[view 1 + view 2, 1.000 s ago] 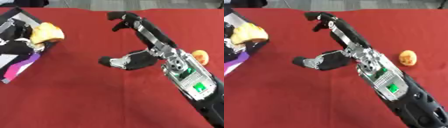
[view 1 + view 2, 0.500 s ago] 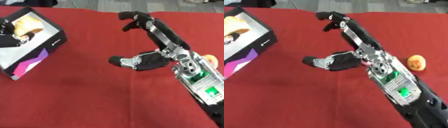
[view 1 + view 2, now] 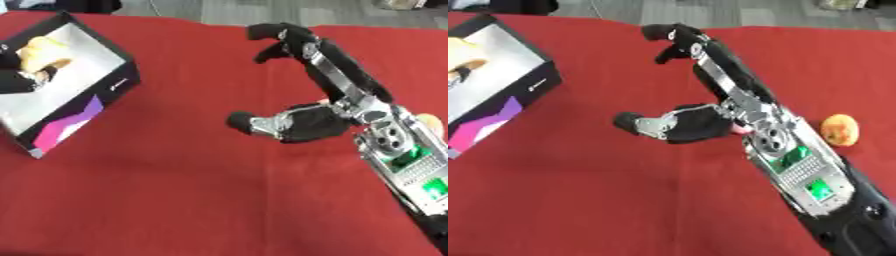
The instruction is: Pick up the objects with one hand, pass them to the other hand, and then place them into the box on the other side of the table.
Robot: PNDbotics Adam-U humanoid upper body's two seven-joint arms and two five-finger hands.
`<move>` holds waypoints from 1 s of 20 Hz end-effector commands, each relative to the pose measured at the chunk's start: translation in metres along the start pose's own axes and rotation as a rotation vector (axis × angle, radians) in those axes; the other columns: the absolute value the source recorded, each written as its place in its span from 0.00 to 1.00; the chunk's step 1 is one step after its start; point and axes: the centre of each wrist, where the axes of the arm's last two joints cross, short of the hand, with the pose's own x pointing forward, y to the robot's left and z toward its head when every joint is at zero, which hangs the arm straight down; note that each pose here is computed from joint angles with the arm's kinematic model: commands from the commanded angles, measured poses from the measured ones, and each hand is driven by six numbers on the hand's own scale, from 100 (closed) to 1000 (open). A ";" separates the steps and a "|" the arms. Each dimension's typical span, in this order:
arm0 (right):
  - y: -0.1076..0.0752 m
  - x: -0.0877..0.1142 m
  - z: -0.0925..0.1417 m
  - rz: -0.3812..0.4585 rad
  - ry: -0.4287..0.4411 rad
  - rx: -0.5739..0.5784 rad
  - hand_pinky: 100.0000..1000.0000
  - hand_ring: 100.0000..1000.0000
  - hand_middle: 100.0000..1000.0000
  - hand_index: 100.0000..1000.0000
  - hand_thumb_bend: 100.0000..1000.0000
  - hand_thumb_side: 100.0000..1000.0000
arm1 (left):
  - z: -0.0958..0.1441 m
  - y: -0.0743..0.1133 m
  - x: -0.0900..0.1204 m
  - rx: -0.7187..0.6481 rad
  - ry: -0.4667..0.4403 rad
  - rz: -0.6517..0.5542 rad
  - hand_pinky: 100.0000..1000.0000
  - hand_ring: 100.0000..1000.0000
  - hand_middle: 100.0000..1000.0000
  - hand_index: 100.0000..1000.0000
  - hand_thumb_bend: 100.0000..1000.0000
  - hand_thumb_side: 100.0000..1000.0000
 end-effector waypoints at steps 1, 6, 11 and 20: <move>-0.008 0.005 0.001 0.012 -0.020 -0.018 0.84 0.72 0.83 0.90 0.59 0.38 | -0.007 0.016 0.000 0.072 0.012 -0.033 0.78 0.59 0.42 0.41 0.40 0.00; -0.009 0.006 0.001 0.009 -0.020 -0.016 0.84 0.72 0.83 0.90 0.59 0.38 | -0.013 0.015 -0.009 0.079 0.055 -0.048 0.82 0.65 0.53 0.56 0.51 0.00; -0.009 0.005 0.001 0.008 -0.019 -0.015 0.84 0.72 0.83 0.89 0.59 0.38 | -0.016 0.014 -0.012 0.048 0.055 -0.069 0.84 0.72 0.60 0.67 0.59 0.05; -0.009 0.005 0.002 0.003 -0.019 -0.017 0.85 0.72 0.83 0.89 0.59 0.38 | -0.016 0.014 -0.011 0.043 0.054 -0.087 0.84 0.72 0.60 0.67 0.58 0.06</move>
